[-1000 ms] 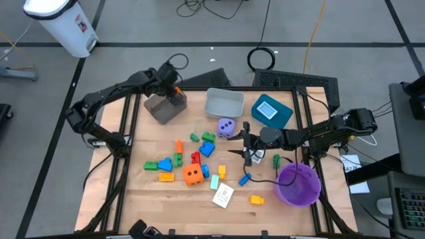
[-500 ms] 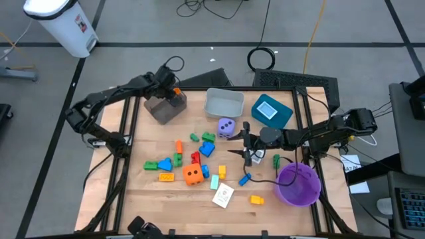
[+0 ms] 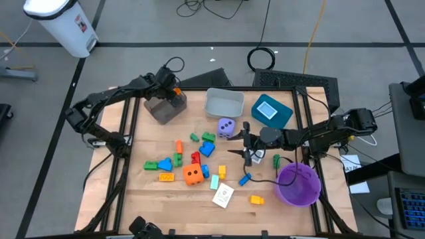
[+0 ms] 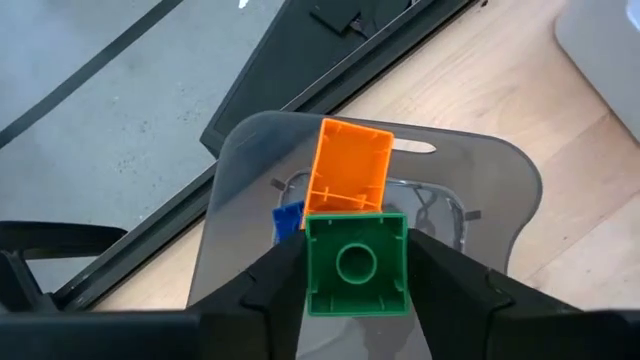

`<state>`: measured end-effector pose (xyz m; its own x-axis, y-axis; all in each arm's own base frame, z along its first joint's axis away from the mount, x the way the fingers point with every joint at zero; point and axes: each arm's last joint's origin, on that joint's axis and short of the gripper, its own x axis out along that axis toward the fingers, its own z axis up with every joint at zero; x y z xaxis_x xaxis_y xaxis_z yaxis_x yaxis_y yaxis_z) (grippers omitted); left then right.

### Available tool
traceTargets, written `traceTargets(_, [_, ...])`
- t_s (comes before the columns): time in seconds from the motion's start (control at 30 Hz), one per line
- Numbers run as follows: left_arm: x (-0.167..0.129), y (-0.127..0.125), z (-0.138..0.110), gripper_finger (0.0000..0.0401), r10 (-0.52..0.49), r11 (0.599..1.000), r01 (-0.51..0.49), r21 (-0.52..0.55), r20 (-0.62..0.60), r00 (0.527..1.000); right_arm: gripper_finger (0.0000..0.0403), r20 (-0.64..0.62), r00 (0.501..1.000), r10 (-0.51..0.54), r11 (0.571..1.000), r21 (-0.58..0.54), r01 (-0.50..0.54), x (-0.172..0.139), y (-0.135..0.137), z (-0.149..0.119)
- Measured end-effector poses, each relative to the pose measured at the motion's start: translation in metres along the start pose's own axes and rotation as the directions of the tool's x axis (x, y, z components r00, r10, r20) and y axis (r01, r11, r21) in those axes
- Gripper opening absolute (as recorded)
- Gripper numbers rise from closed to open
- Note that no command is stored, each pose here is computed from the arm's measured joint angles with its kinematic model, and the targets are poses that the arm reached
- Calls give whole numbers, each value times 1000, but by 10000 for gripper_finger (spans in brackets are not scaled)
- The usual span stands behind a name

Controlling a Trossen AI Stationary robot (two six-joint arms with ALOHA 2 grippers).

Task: Pick & Place Toys
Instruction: Put the green gamepiece into the black bin, then put the green gamepiece into the gray bin

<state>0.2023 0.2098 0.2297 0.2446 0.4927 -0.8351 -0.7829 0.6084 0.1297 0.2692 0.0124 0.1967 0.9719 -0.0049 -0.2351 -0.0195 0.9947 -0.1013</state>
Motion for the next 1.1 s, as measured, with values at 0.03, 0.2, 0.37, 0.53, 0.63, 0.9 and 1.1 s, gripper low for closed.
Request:
traceTargets(0.03, [0,0,0,183,0,1000,0,-1,0,1000,212,0,1000,0,1000,0,0,0,0,0])
traceTargets(0.2, [0,0,0,221,7,1000,-7,-5,4,1000,212,0,1000,0,1000,0,0,0,0,0])
traceTargets(0.37, [0,0,1,233,6,1000,-6,-9,6,1000,212,0,1000,0,1000,0,0,0,0,0])
traceTargets(0.53, [-1,-5,0,234,-12,1000,12,-20,2,1000,212,0,1000,0,1000,0,0,0,0,0])
traceTargets(0.63, [-2,-12,-2,234,-54,999,53,-11,-16,998,212,0,1000,0,1000,0,0,0,0,0])
traceTargets(0.9, [-10,-45,-18,234,-115,987,128,97,-133,984,212,-9,1000,4,1000,0,-4,0,0,-1])
traceTargets(1.1, [-23,-83,-31,234,-164,964,196,181,-174,971,212,-9,1000,5,1000,0,-5,0,0,-1])
